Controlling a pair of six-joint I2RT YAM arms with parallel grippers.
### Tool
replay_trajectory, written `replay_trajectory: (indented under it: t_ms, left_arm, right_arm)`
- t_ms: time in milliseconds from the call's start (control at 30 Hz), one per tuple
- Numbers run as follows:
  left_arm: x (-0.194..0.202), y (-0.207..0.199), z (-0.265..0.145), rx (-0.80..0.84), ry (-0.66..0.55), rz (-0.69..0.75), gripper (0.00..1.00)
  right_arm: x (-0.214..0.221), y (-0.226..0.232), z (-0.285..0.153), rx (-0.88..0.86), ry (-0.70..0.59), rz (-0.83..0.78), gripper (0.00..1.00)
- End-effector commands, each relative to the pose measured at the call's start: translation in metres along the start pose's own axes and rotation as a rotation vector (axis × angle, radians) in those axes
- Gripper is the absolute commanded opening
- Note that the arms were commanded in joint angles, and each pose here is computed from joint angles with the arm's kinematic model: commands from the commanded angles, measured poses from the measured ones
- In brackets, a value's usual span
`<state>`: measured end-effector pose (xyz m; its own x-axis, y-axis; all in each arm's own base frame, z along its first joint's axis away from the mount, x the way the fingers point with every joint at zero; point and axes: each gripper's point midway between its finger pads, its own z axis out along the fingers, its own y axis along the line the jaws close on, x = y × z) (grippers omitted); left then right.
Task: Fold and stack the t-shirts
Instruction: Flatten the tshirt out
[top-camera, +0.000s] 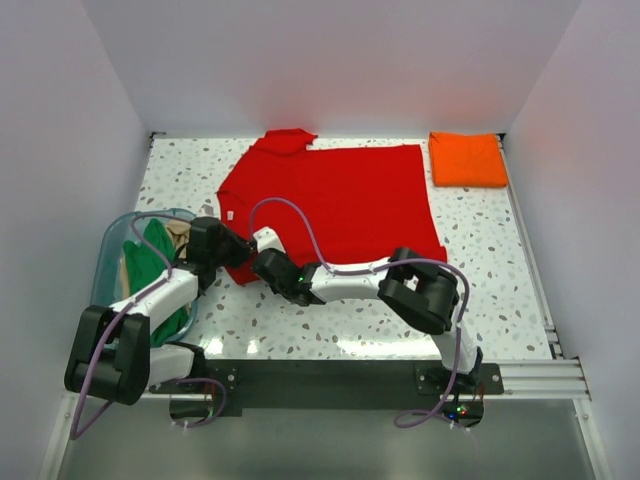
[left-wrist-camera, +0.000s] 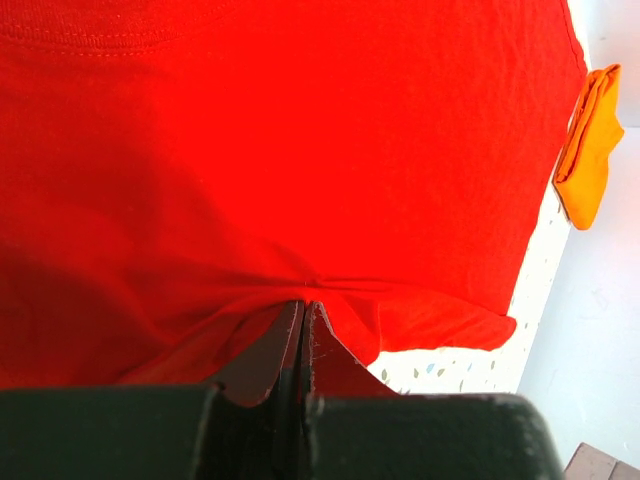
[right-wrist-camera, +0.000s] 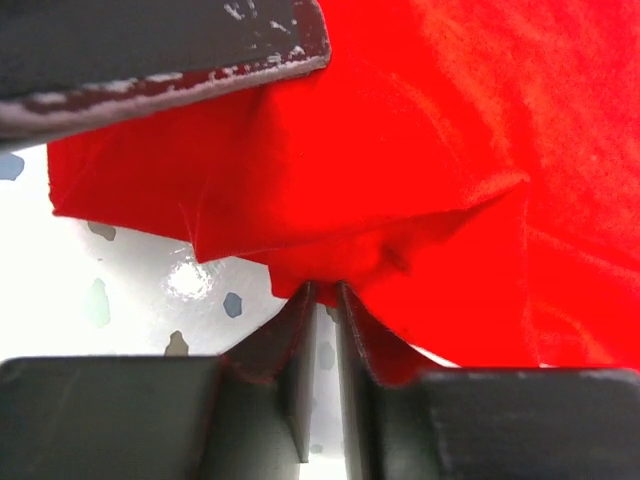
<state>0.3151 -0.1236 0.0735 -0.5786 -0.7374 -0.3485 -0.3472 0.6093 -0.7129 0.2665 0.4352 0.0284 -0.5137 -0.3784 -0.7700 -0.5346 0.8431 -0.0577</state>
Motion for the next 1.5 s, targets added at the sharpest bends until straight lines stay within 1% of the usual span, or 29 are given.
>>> replay_trajectory:
  t_ms: [0, 67, 100, 133, 200, 367, 567, 733, 933, 967, 1000, 1133, 1167, 1267, 1367, 1467]
  left_arm:
    - [-0.013, -0.019, -0.005, 0.077, -0.041, 0.035, 0.0]
    - [-0.012, -0.02, -0.005, 0.077, -0.04, 0.036, 0.0]
    - [-0.013, -0.02, -0.005, 0.078, -0.039, 0.036, 0.0]
    - [-0.013, -0.02, -0.005, 0.079, -0.04, 0.037, 0.0]
    - [-0.013, -0.02, -0.004, 0.076, -0.042, 0.039, 0.0]
    - [-0.012, -0.02, -0.003, 0.079, -0.035, 0.039, 0.0]
    - [-0.011, -0.018, -0.002, 0.075, -0.029, 0.042, 0.0]
    - [-0.011, -0.016, -0.001, 0.069, -0.031, 0.048, 0.0]
    - [-0.01, -0.015, 0.0, 0.067, -0.028, 0.05, 0.0]
    - [-0.01, -0.015, 0.0, 0.067, -0.028, 0.048, 0.0]
    - [-0.01, -0.015, 0.001, 0.068, -0.026, 0.048, 0.0]
    - [-0.009, -0.014, 0.001, 0.069, -0.023, 0.046, 0.0]
    - [-0.009, -0.014, 0.001, 0.066, -0.023, 0.046, 0.0]
    - [-0.008, -0.014, 0.0, 0.071, -0.023, 0.048, 0.0]
    - [-0.006, -0.015, -0.002, 0.076, -0.015, 0.049, 0.0]
    - [-0.004, -0.015, -0.006, 0.087, -0.009, 0.05, 0.0]
  right_arm:
    - [-0.028, -0.001, -0.017, 0.007, -0.074, 0.039, 0.26]
    - [-0.037, -0.001, -0.025, -0.004, -0.102, 0.062, 0.31]
    - [-0.033, -0.004, -0.027, 0.002, -0.096, 0.059, 0.32]
    - [-0.041, -0.001, -0.031, -0.006, -0.129, 0.071, 0.32]
    - [-0.045, 0.0, -0.036, -0.009, -0.148, 0.065, 0.33]
    - [-0.053, 0.008, -0.037, 0.002, -0.165, 0.024, 0.34]
    - [-0.04, 0.014, -0.017, 0.019, -0.126, -0.016, 0.37]
    - [-0.033, 0.014, -0.006, 0.047, -0.116, -0.029, 0.43]
    - [-0.018, 0.009, 0.002, 0.076, -0.082, -0.054, 0.43]
    - [-0.017, 0.008, 0.002, 0.08, -0.08, -0.055, 0.42]
    - [-0.015, 0.007, 0.002, 0.084, -0.078, -0.055, 0.39]
    - [-0.015, 0.006, 0.001, 0.085, -0.076, -0.054, 0.32]
    - [-0.015, 0.006, 0.0, 0.084, -0.074, -0.053, 0.25]
    - [-0.018, 0.005, -0.006, 0.07, -0.083, -0.041, 0.16]
    - [-0.025, 0.005, -0.016, 0.053, -0.087, -0.037, 0.1]
    - [-0.03, 0.003, -0.031, 0.026, -0.087, -0.031, 0.06]
